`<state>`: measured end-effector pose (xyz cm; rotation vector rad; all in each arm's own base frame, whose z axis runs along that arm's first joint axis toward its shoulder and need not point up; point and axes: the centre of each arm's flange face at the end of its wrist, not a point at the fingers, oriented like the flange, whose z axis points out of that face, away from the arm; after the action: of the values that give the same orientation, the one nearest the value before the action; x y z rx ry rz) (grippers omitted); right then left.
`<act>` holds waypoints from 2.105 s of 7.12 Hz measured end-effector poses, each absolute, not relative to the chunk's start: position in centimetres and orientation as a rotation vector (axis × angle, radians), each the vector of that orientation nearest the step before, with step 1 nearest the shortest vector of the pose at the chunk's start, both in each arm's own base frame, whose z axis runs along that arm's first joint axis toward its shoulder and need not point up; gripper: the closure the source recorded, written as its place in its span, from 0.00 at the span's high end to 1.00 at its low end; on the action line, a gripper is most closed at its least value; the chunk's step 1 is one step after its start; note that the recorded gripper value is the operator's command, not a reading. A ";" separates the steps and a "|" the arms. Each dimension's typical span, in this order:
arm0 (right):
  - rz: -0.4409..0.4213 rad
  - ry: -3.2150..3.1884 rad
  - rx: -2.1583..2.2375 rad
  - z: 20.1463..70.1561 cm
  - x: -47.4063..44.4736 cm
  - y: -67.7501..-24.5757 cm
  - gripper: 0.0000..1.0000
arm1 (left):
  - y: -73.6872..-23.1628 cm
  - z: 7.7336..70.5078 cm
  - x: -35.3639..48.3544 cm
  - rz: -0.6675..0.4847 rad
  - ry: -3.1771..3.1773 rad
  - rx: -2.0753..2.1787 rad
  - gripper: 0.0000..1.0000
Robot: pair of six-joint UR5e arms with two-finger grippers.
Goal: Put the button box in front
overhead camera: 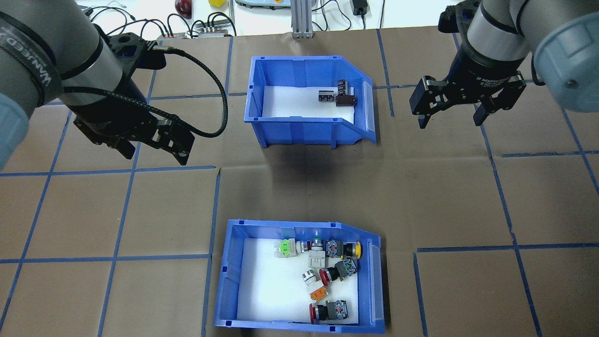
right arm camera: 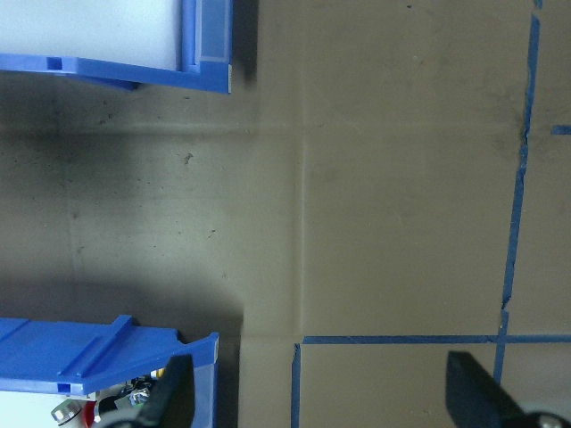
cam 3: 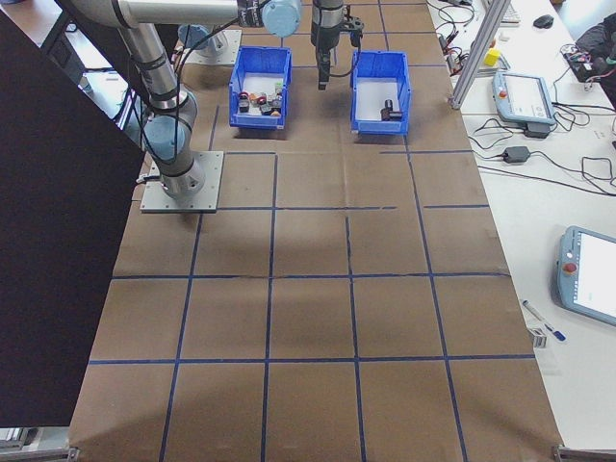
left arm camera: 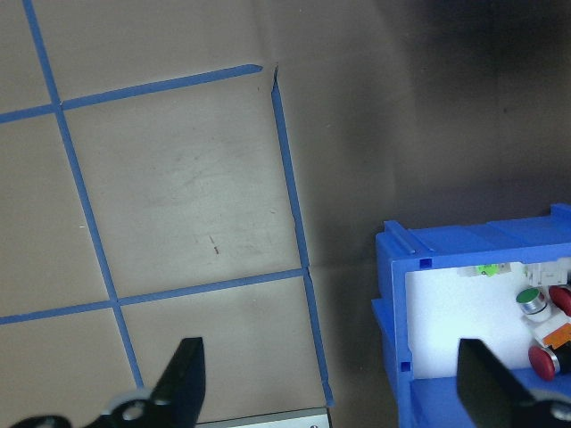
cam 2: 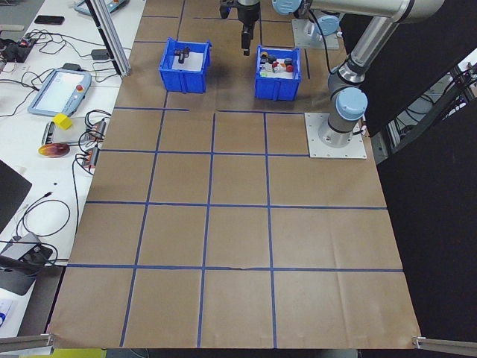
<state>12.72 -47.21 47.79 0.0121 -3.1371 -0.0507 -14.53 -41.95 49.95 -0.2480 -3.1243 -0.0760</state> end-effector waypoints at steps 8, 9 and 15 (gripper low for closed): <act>-0.006 -3.088 0.479 48.9 12.6 -50.2 1.00 | -33.2 45.0 -15.3 -0.129 -2.789 1.460 0.98; 0.000 -3.070 0.599 48.9 12.7 -52.3 1.00 | -31.1 44.2 -16.2 -0.140 -2.680 1.643 0.98; 0.003 -2.682 1.616 46.2 24.2 -61.5 1.00 | -19.9 34.9 -26.9 -0.092 -2.362 2.050 0.98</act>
<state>24.17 -61.49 46.20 1.6164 -2.6824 0.0033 -26.92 -19.90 34.94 2.0499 -2.3622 -0.0916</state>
